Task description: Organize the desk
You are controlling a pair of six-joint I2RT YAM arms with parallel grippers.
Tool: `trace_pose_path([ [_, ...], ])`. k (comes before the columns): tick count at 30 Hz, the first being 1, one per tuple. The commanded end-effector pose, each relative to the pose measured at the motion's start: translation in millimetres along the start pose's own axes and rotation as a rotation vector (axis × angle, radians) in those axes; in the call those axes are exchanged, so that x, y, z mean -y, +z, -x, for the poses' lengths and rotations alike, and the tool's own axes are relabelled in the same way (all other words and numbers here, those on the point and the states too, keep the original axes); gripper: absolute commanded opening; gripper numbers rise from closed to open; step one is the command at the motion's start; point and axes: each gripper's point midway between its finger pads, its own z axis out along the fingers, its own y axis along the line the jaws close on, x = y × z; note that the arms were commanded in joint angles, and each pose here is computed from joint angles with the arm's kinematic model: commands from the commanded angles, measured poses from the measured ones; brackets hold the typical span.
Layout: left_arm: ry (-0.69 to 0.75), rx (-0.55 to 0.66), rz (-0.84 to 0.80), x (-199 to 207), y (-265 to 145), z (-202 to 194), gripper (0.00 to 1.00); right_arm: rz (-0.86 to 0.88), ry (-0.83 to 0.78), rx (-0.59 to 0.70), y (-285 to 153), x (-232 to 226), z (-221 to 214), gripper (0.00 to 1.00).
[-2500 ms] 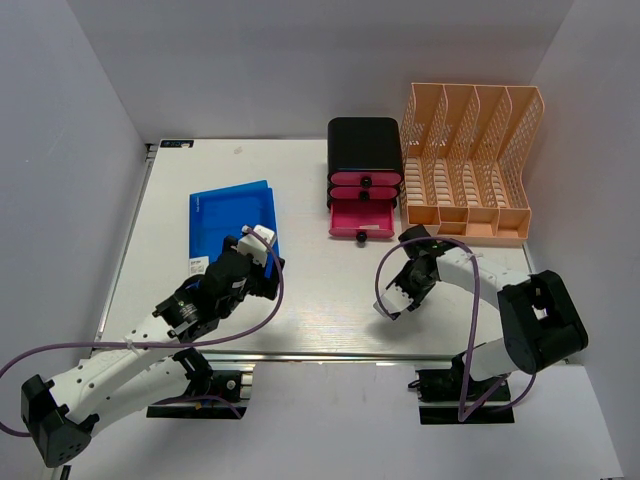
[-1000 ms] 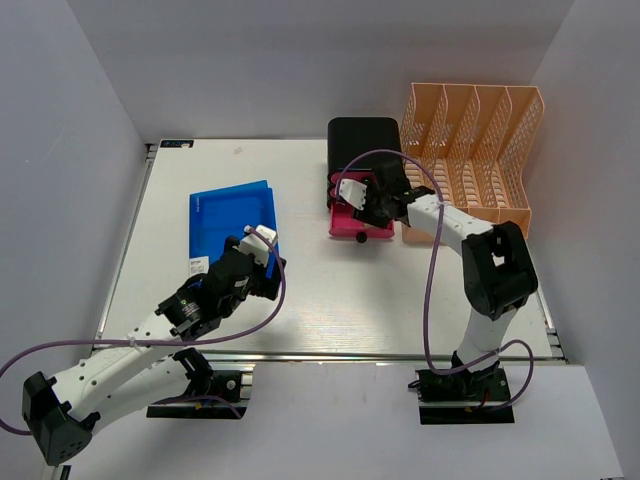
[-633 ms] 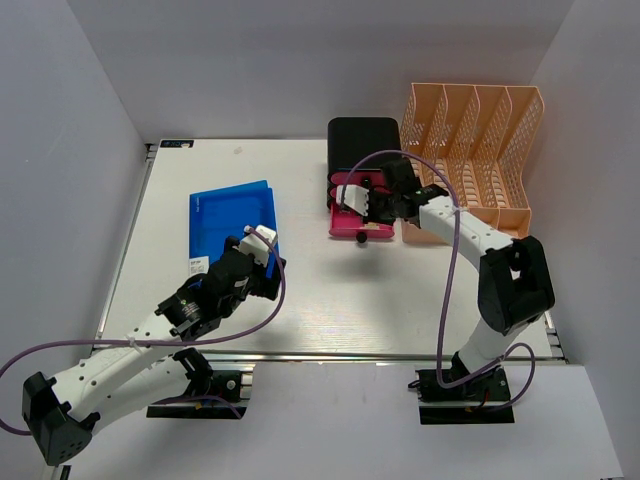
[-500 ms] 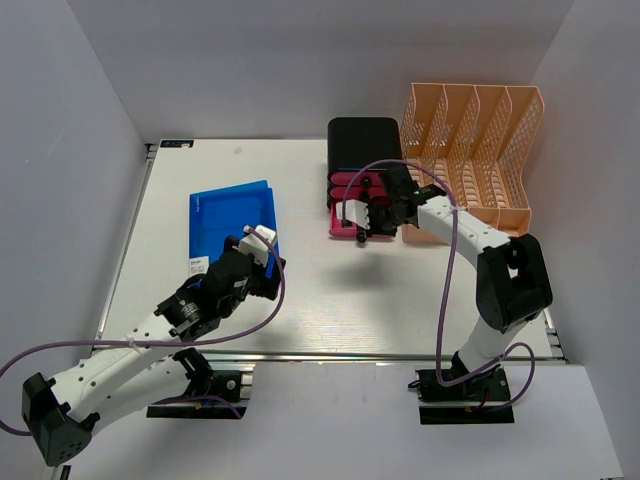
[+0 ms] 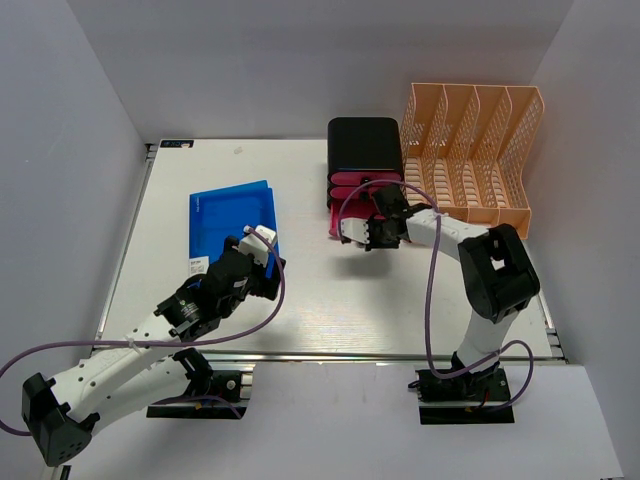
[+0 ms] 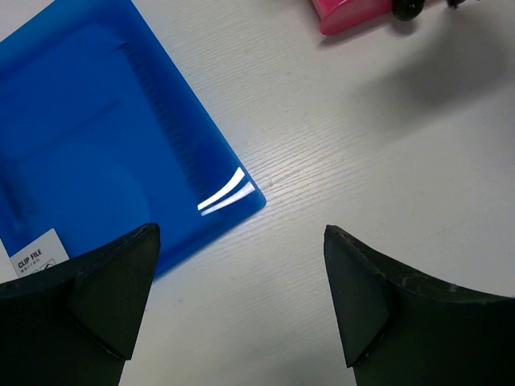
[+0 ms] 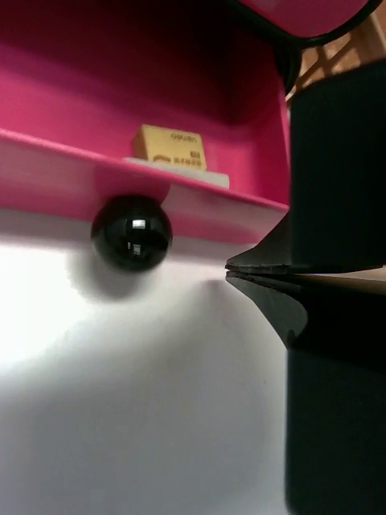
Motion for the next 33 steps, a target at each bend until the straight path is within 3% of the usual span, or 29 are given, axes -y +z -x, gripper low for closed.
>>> trace_pose_path([
  [1,0.001,0.005,0.002,-2,0,1,0.92,-0.236,0.015,-0.054,6,43,-4,0.00],
  [9,0.004,-0.001,0.004,-1,1,-1,0.92,-0.468,0.062,-0.071,-4,86,0,0.00],
  [33,0.011,-0.023,0.025,-3,6,-6,0.92,-0.651,0.114,-0.134,8,139,-6,0.02],
])
